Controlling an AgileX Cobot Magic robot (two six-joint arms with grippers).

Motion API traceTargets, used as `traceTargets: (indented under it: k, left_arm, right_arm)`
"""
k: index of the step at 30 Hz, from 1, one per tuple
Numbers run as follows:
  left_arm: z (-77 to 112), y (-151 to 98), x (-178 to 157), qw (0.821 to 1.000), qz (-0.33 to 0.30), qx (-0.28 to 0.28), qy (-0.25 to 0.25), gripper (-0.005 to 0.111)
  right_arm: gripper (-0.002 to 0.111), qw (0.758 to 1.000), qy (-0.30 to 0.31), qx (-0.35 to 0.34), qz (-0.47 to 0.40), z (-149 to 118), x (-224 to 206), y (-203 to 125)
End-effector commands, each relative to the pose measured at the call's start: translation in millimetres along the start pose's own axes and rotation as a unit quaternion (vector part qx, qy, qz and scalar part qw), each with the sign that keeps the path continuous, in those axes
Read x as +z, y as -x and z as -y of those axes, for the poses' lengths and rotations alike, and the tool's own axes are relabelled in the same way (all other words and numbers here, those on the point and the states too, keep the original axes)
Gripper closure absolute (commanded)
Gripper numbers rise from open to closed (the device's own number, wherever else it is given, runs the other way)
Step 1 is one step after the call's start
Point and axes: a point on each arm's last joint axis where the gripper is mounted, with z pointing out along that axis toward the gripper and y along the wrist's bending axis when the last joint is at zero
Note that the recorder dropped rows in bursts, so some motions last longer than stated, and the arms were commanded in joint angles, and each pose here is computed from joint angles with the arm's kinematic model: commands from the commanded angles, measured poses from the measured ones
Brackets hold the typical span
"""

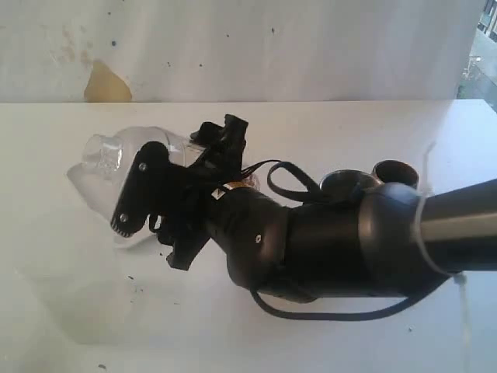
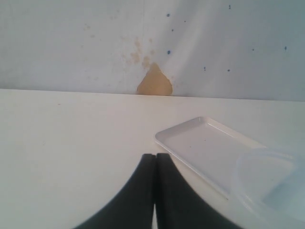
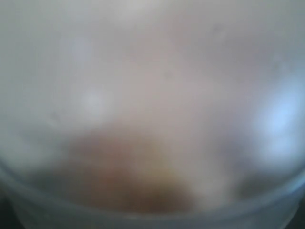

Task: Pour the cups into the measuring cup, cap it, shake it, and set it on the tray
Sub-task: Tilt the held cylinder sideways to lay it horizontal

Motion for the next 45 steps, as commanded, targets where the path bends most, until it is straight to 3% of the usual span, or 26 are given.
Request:
traceTargets:
  k: [1, 12, 23, 45]
  left_arm:
    - [0.0, 0, 0, 1.000, 0.004, -0.004, 0.000, 0.106]
    - [0.0, 0, 0, 1.000, 0.004, -0.004, 0.000, 0.106]
    - [0.0, 0, 0, 1.000, 0.004, -0.004, 0.000, 0.106]
    - [0.0, 0, 0, 1.000, 0.004, -0.004, 0.000, 0.106]
  right_arm:
    - [0.108, 0.998, -0.028, -0.045, 0.016, 2, 6, 3]
    - [0.108, 0.987, -0.062, -0.140, 0.056, 12, 17, 26]
    - [0.108, 0.969, -0.064, -0.234, 0.044, 5, 24, 21]
    - [0.108, 0.934, -0.122, -0.329, 0.074, 4, 28, 27]
